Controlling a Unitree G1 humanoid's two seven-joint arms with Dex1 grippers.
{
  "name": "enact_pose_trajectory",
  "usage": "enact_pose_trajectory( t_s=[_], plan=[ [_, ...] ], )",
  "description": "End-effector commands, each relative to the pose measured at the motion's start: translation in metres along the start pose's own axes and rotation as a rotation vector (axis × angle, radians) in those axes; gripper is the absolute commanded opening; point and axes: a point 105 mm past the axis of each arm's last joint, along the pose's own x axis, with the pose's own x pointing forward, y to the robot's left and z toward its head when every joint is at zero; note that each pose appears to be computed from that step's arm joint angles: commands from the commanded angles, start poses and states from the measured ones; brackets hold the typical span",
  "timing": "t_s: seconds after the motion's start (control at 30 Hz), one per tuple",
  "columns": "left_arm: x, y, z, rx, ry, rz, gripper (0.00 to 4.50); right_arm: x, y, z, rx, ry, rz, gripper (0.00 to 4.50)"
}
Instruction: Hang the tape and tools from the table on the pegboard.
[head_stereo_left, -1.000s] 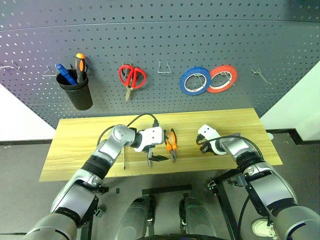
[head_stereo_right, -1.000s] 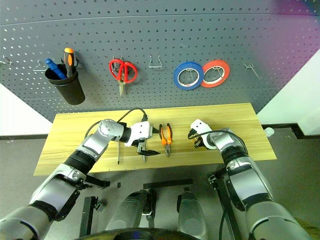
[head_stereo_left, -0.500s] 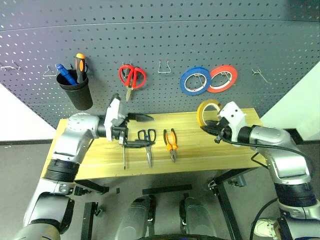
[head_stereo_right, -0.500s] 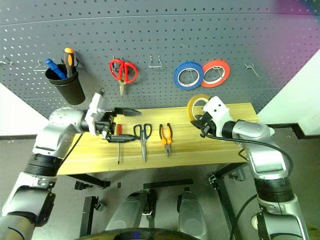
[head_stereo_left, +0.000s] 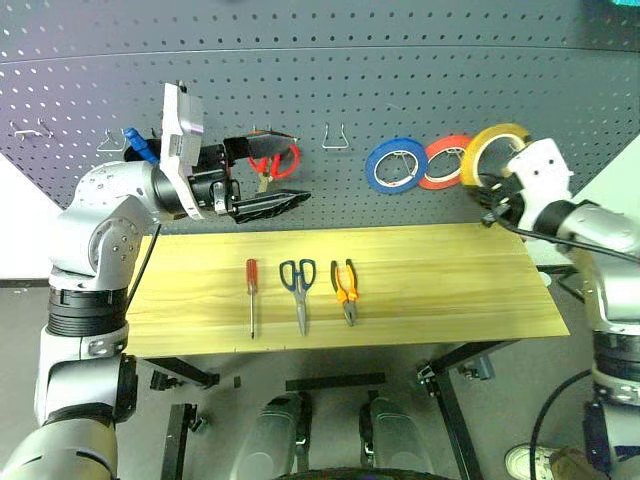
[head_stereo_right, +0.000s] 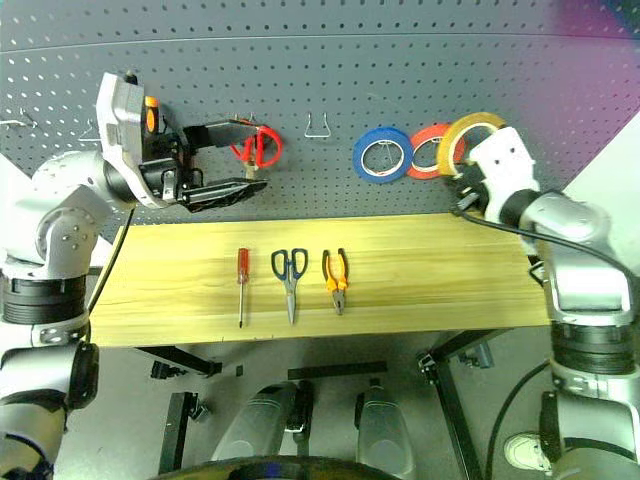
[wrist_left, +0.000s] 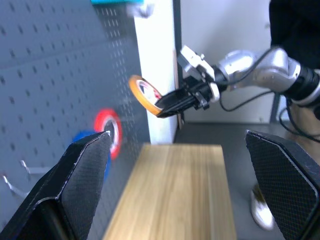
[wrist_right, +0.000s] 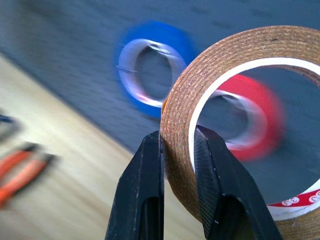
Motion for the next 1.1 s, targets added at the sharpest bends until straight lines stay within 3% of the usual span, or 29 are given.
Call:
enact_pose_trajectory(
  t_s=[0.03,0.4,0.63,0.8,0.93,0.97,1.1],
  plan=[
    [0.013,-0.007,0.001,0.031,-0.025,-0.033,4.5,-0.008,-0.023,0.009,-0.043,-0.037,-0.062,0.49],
    [0.063,0.004,-0.005,0.055,-0.015,-0.032,4.5,0.034,-0.077,-0.03,0.063,0.018,-0.219,0.49],
    [0.087,-0.011,0.007,0.066,0.006,-0.03,4.5,0.067,-0.065,-0.038,0.148,0.033,-0.217,0.49],
    [0.071,-0.01,-0.009,0.048,0.029,0.012,4.5,0.074,-0.064,-0.038,0.169,0.031,-0.244,0.49],
    [0.061,-0.006,-0.009,0.042,0.038,0.032,4.5,0.072,-0.071,-0.038,0.166,0.029,-0.297,1.9],
    [0.057,-0.003,-0.005,0.043,0.039,0.04,4.5,0.071,-0.073,-0.037,0.169,0.026,-0.298,2.08],
    [0.044,0.0,0.004,0.042,0.067,0.075,4.5,0.067,-0.069,-0.033,0.14,0.015,-0.21,3.33]
  ],
)
